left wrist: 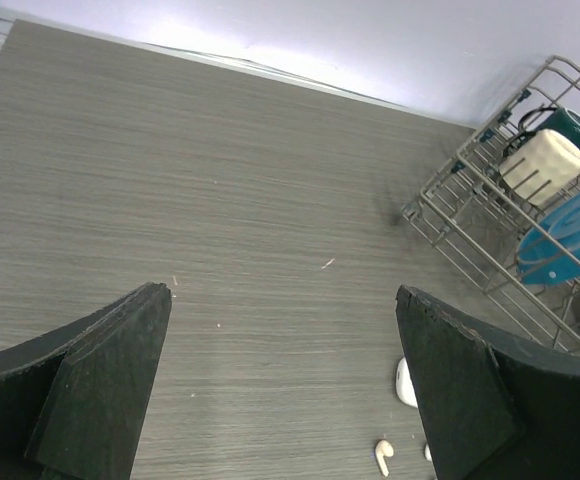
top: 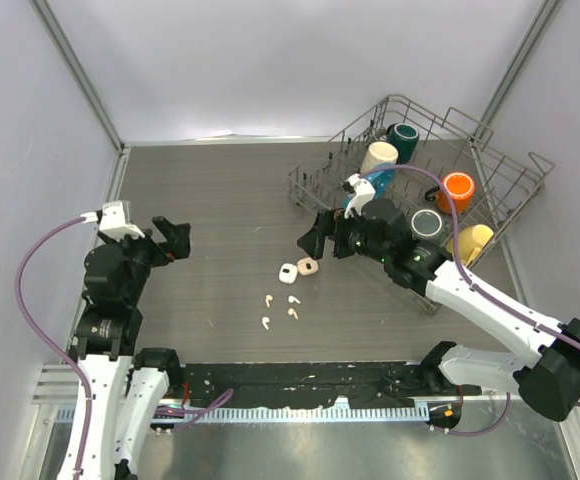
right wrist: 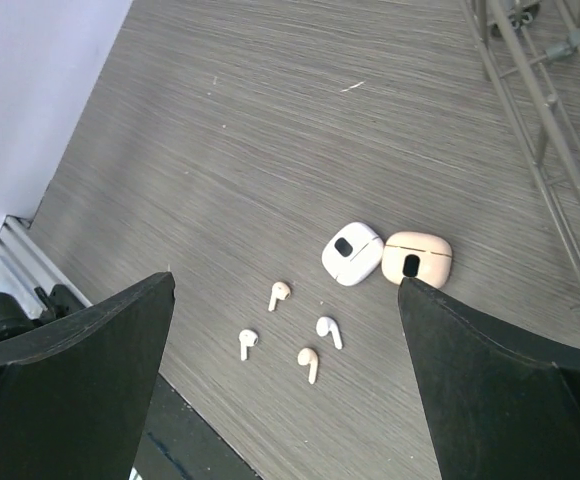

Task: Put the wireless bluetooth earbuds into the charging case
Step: Pick up the charging case at the center of the board.

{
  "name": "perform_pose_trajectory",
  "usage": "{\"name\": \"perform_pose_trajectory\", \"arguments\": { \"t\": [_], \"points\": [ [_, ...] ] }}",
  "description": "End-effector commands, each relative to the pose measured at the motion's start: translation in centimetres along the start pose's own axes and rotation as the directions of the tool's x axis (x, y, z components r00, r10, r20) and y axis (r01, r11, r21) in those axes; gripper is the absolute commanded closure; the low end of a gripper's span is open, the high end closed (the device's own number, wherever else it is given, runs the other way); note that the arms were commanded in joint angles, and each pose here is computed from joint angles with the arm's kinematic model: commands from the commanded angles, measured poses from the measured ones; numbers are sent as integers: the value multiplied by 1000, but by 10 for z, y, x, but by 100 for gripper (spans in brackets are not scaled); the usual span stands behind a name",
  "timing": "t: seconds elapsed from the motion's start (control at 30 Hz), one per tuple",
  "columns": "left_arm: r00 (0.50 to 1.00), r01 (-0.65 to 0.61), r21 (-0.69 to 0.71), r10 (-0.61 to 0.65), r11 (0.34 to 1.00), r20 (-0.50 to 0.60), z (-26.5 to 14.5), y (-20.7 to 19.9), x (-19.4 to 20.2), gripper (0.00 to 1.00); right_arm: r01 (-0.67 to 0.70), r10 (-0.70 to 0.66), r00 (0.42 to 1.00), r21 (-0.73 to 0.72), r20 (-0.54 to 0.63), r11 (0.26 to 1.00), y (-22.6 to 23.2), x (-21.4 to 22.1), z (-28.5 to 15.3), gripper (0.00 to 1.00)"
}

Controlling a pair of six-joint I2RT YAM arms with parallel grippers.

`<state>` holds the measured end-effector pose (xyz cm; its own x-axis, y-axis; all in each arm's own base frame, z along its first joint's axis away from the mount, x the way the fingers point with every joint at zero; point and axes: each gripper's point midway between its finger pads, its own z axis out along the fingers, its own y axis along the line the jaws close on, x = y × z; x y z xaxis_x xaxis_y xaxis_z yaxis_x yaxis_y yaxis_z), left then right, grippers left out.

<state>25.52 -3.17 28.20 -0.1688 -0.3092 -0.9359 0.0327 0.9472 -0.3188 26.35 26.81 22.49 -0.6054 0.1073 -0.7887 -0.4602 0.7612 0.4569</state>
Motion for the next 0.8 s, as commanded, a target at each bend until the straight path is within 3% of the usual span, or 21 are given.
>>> {"name": "perform_pose_trajectory", "arguments": {
  "t": [0.0,0.53,0.77],
  "points": [
    [999,-45,84,47,995,-20,-3,-14,0,0,1,6,998,-104,66,995,21,-15,-5,1],
    [989,-82,-110,66,991,-134,7,24,19,0,95,-86,995,265,-46,959,-19,23,19,5],
    [985,-114,-178,88,977,-147,6,39,23,0,28,-33,999,415,4,909,-37,27,18,6]
  ]
}}
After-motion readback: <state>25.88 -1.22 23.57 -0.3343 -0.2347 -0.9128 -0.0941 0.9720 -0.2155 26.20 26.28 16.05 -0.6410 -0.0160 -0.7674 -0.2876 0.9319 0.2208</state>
